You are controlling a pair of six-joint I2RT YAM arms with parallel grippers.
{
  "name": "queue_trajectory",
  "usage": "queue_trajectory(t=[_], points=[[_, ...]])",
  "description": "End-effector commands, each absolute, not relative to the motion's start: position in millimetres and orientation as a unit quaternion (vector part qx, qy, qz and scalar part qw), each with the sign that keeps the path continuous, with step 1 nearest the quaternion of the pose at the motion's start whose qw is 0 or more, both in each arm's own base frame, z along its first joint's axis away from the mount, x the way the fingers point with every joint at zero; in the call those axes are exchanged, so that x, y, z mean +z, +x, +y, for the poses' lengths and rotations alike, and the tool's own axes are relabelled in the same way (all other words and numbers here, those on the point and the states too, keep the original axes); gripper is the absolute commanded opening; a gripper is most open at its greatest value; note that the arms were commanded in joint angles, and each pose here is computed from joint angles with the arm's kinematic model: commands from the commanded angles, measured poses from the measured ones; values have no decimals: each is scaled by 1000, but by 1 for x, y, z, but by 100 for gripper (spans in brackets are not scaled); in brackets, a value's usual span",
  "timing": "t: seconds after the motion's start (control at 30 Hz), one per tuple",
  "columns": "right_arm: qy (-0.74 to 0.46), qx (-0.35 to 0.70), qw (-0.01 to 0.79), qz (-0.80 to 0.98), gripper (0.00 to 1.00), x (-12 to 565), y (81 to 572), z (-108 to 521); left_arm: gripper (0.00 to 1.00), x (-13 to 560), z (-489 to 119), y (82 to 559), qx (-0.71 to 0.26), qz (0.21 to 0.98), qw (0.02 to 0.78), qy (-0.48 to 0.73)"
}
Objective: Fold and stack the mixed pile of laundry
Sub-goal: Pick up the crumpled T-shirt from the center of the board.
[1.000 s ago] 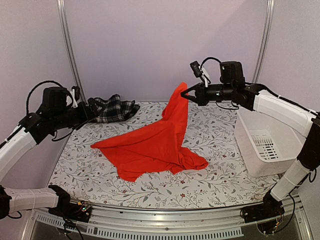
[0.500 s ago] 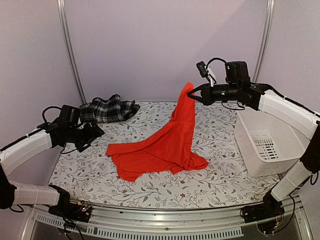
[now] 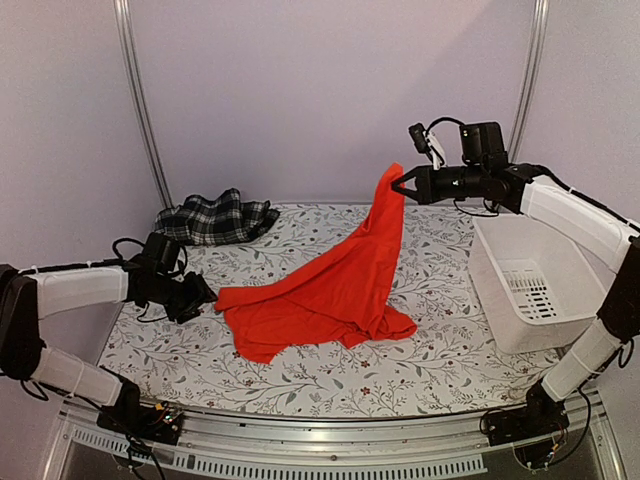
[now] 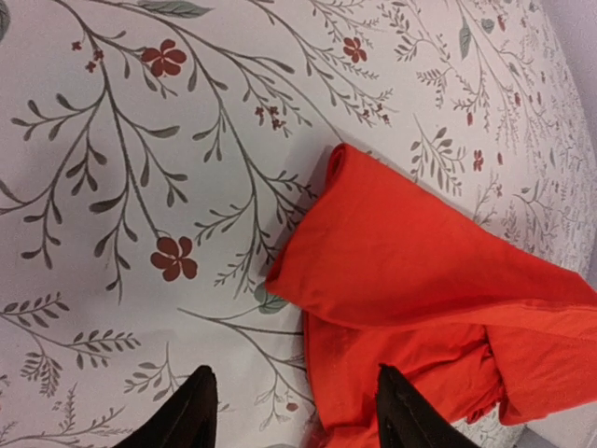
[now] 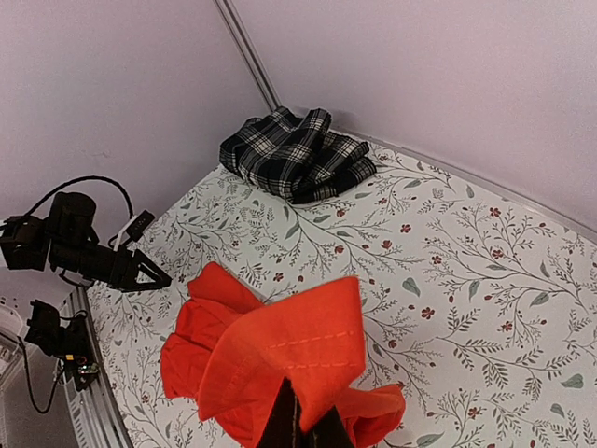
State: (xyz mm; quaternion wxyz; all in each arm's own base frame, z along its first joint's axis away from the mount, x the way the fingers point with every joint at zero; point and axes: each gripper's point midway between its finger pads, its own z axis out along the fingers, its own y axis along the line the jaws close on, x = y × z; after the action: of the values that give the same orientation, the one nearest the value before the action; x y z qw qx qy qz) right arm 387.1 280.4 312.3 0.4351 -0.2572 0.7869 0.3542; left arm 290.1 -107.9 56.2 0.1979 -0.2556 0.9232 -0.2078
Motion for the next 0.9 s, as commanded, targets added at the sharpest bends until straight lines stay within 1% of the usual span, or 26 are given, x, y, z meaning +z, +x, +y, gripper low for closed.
queue_trajectory(t=[0.0,0.03,0.13,0.23,0.3,0.4,0.5,0.53,0.67,0.73,0.87], points=[[-258,365,433,783,0,318,389,285,52,51,-115,308,-237,904,199,-294],[-258,366,432,783,0,317,389,286,50,48,-118,311,-240,903,194,-299],[-257,367,428,784,0,315,389,287,48,39,-125,320,-251,900,184,-306],[-257,367,428,785,0,314,390,287,45,32,-125,327,-239,901,175,-318],[-256,367,427,786,0,314,390,286,40,26,-123,329,-224,902,170,-328],[-256,366,426,787,0,313,390,287,38,18,-120,332,-210,901,165,-341],[-256,366,426,787,0,312,390,287,31,9,-123,338,-210,902,156,-345],[-255,365,425,788,0,311,391,286,27,6,-125,339,-211,902,150,-345],[-256,360,427,789,0,311,391,285,7,2,-125,341,-207,902,143,-350],[-254,356,429,790,0,311,392,284,0,11,-123,345,-204,901,153,-352],[-244,346,442,791,0,321,398,275,0,51,-119,358,-201,896,195,-344]])
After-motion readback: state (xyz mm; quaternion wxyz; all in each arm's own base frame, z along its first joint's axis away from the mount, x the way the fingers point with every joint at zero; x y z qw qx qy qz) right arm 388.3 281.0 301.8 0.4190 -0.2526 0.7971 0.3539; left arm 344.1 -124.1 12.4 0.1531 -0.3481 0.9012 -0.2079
